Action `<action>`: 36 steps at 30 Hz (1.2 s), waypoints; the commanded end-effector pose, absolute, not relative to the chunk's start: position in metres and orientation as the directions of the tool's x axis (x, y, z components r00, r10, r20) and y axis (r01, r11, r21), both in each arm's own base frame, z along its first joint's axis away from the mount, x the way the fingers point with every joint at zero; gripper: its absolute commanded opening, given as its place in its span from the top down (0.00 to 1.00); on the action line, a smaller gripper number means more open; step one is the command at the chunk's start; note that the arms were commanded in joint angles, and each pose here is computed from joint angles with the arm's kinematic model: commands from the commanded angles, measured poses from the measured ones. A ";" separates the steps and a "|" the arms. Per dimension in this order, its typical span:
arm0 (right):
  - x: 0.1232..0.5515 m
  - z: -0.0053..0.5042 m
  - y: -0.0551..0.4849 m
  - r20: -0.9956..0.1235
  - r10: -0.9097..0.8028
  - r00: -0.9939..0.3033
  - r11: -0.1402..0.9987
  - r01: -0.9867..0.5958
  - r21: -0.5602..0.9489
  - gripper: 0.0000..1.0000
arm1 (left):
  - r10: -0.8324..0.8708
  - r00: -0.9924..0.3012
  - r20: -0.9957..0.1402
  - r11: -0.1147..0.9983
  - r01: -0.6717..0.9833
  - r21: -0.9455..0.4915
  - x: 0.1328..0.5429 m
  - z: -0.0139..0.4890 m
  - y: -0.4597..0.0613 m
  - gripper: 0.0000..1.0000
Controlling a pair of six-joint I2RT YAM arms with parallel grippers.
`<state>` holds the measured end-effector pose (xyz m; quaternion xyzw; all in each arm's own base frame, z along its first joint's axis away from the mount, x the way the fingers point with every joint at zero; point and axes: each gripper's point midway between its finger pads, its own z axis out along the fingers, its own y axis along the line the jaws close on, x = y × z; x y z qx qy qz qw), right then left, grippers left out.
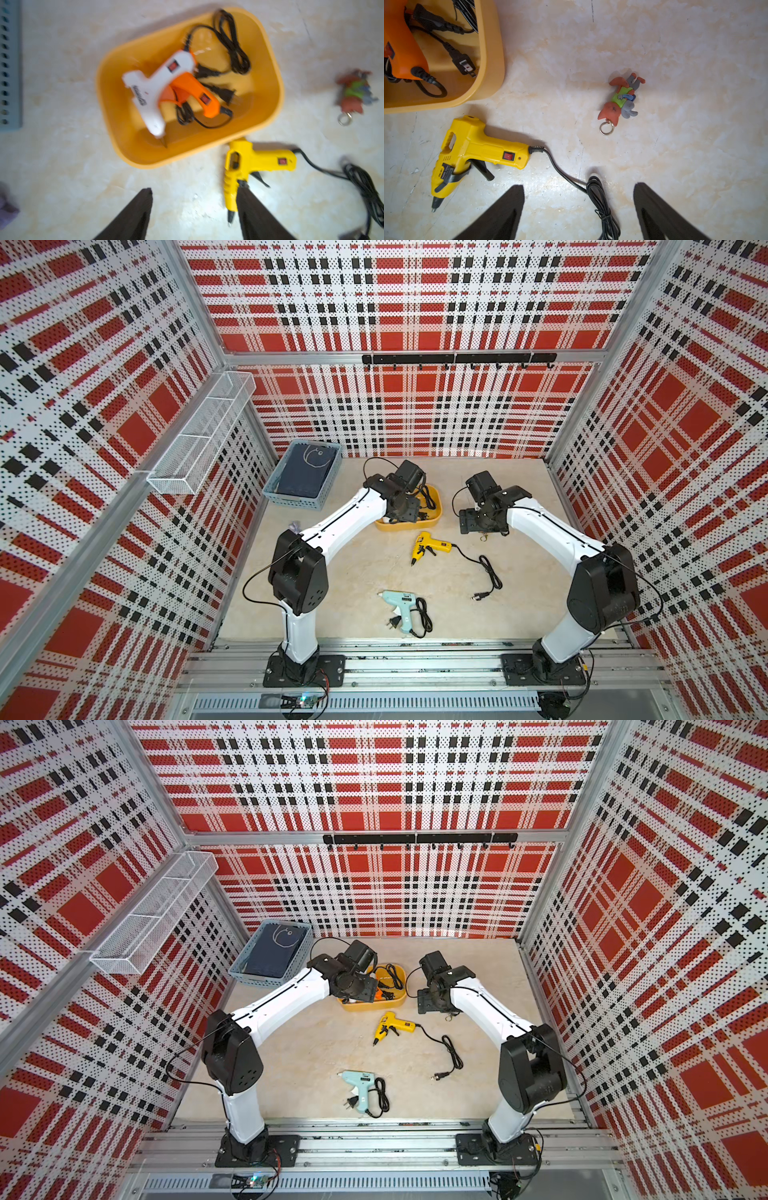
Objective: Put the hot melt glue gun into the storage box
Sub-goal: Place the hot melt adhesive gun in the storage box, then pick up the hot melt adhesive gun from the center of the board.
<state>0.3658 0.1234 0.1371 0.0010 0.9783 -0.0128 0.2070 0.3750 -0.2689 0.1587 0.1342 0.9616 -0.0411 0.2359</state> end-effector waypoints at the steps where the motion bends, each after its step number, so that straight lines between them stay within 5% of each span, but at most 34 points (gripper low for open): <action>1: 0.366 0.146 0.113 -0.422 0.012 -0.906 0.999 0.026 -0.029 0.10 | 0.298 -0.879 -0.373 0.942 0.334 -0.034 0.343 0.122 -0.288 0.30; 20: 0.361 0.142 0.108 -0.408 0.036 -0.912 0.999 0.048 -0.018 0.10 | 0.509 -0.823 -0.252 0.857 0.512 0.060 0.340 0.034 -0.310 0.34; 30: 0.361 0.141 0.107 -0.406 0.043 -0.913 0.998 0.055 -0.018 0.10 | 0.528 -0.815 -0.239 0.846 0.527 0.074 0.341 0.026 -0.309 0.63; 36: 0.362 0.142 0.107 -0.408 0.041 -0.912 0.998 0.053 -0.018 0.10 | 0.512 -0.819 -0.259 0.857 0.507 0.089 0.334 0.050 -0.296 0.89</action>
